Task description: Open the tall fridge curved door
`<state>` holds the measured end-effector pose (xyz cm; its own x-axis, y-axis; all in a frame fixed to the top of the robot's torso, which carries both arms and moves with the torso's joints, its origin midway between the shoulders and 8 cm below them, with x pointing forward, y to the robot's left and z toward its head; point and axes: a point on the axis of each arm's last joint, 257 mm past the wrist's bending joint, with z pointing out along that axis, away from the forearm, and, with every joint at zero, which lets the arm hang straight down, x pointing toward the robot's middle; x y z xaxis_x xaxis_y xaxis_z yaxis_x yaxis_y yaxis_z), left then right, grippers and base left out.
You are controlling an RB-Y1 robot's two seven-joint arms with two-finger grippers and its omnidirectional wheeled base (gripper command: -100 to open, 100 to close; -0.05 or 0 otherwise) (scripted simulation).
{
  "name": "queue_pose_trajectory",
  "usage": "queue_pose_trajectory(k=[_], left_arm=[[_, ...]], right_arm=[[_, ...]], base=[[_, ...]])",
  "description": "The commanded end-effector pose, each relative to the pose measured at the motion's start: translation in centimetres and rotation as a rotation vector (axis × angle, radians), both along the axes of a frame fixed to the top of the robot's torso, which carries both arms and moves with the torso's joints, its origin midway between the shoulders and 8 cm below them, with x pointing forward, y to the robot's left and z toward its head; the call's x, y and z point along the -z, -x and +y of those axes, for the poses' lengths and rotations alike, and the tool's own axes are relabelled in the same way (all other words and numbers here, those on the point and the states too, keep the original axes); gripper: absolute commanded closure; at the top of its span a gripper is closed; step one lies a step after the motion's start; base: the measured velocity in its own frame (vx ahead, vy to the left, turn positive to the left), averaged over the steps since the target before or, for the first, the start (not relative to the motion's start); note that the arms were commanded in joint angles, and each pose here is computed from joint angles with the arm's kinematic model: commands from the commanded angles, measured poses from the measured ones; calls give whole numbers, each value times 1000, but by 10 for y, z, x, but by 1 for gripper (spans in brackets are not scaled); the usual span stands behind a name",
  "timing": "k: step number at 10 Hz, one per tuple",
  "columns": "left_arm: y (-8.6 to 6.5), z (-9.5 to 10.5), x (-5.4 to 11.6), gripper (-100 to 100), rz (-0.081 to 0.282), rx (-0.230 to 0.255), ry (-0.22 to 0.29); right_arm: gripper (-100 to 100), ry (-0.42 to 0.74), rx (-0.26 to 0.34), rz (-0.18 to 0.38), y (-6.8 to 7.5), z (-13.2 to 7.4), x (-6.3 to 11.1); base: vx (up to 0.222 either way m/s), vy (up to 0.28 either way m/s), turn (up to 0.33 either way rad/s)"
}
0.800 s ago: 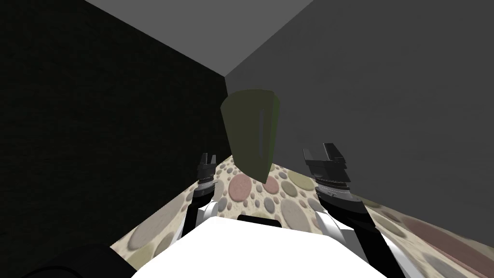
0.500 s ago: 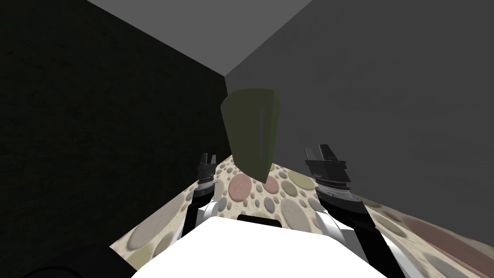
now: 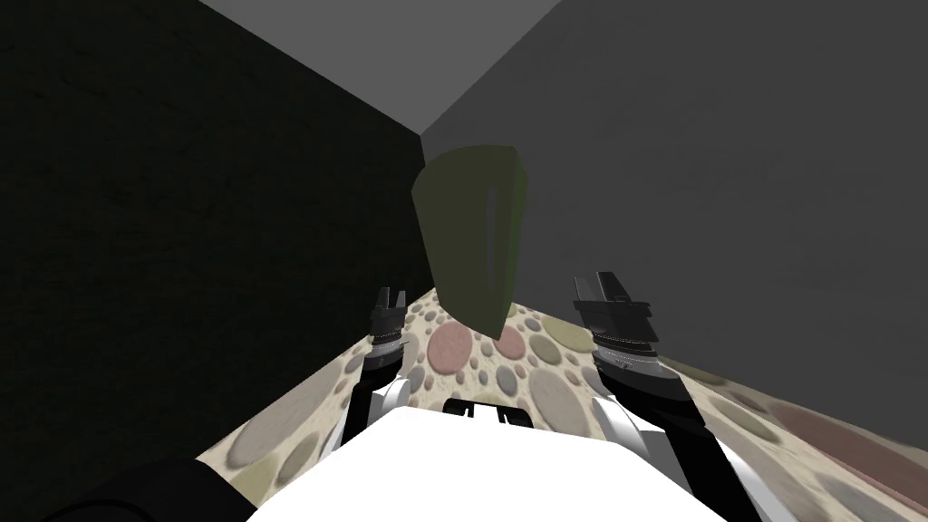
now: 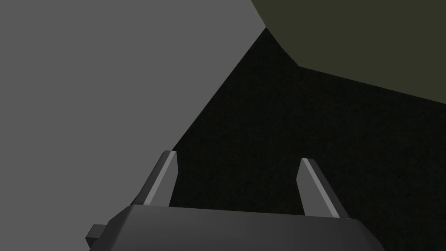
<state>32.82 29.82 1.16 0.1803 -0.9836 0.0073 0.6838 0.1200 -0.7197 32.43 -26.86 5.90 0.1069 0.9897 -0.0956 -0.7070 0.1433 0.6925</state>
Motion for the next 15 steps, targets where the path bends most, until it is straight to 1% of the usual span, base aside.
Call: queue_pose_trajectory(k=[1,2,3,4,7,11,12,13,15], left_arm=[[0,0,0,0,0,0,0],[-4,-3,6,-100,17,12,-44],[-6,-3,10,-100,26,13,-62],[-11,-3,20,-100,46,10,-94],[-20,1,40,-100,80,-6,-139],[-31,9,72,-100,133,-36,-202],[-34,11,77,-100,139,-43,-219],[-34,12,80,-100,146,-44,-218],[-39,17,96,-100,172,-61,-253]], right_arm=[[0,0,0,0,0,0,0],[0,0,0,0,0,0,0],[0,0,0,1,0,0,0],[0,0,0,1,0,0,0],[0,0,0,1,0,0,0],[0,0,0,1,0,0,0],[0,0,0,1,0,0,0],[0,0,0,1,0,0,0],[0,0,0,1,0,0,0]], base=[[0,0,0],[37,-41,10],[61,-65,15],[93,-100,19],[112,-121,21],[113,-111,20],[131,-130,24],[76,-83,8],[62,-83,17]])
